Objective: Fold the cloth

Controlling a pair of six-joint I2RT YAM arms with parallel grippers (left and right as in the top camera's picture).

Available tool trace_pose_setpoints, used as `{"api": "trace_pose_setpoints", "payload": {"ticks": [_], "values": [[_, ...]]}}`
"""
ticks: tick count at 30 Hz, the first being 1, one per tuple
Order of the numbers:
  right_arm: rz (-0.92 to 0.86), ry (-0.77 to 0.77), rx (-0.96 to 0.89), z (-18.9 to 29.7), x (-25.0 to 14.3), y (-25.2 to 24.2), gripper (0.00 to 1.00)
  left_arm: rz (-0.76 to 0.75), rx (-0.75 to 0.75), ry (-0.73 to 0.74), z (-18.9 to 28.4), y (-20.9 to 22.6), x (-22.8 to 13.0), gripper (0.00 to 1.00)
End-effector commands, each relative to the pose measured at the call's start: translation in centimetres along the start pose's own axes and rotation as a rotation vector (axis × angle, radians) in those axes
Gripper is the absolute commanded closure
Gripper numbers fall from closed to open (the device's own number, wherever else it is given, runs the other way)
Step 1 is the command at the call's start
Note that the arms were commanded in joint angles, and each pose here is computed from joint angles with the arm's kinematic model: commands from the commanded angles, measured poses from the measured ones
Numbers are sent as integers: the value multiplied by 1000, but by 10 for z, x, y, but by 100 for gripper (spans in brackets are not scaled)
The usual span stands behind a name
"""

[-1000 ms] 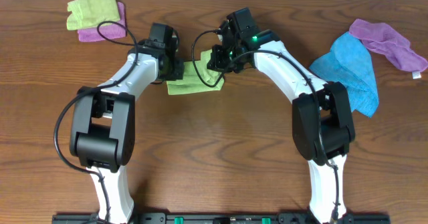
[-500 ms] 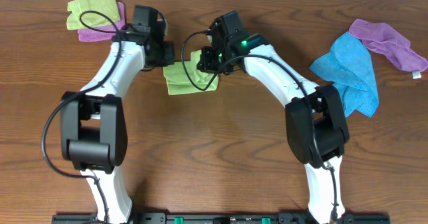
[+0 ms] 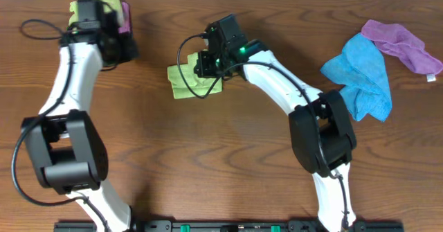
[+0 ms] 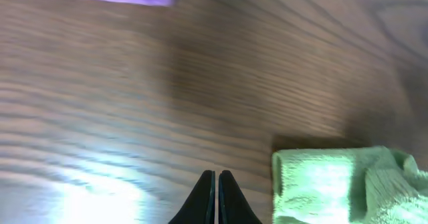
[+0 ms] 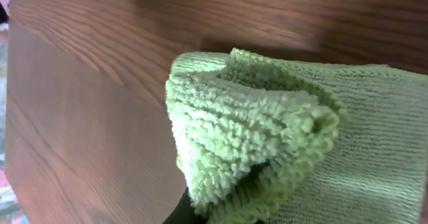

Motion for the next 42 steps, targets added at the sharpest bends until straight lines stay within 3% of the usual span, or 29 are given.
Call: {"api": "trace_pose_setpoints", "payload": {"ticks": [1, 21, 22, 24, 26, 28, 42], "values": [[3, -16, 11, 0, -2, 14, 99, 2, -33, -52, 19, -2, 13, 94], [-52, 42, -18, -44, -15, -11, 98, 5, -30, -58, 20, -1, 14, 94], [-49, 44, -5, -44, -15, -9, 87, 4, -30, -59, 20, -1, 15, 94], [-42, 64, 35, -44, -17, -2, 39, 4, -30, -62, 20, 0, 15, 94], [-35, 89, 84, -43, -19, 6, 24, 3, -29, -65, 20, 0, 16, 94], [-28, 106, 125, -41, -20, 13, 1, 3, -27, -69, 20, 1, 17, 94], [20, 94, 337, 23, 13, 66, 1, 27, 0, -96, 24, 19, 21, 94]]}}
Point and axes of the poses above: each gripper's point midway between its finger pads, its own z axis back along the fingers, its own y axis along the line the jaws close on, x = y × z, the point moved 2 cm from there along z, back along the fingers, and after that the axes turned 14 degrees about -z, right-handed, at the moved point
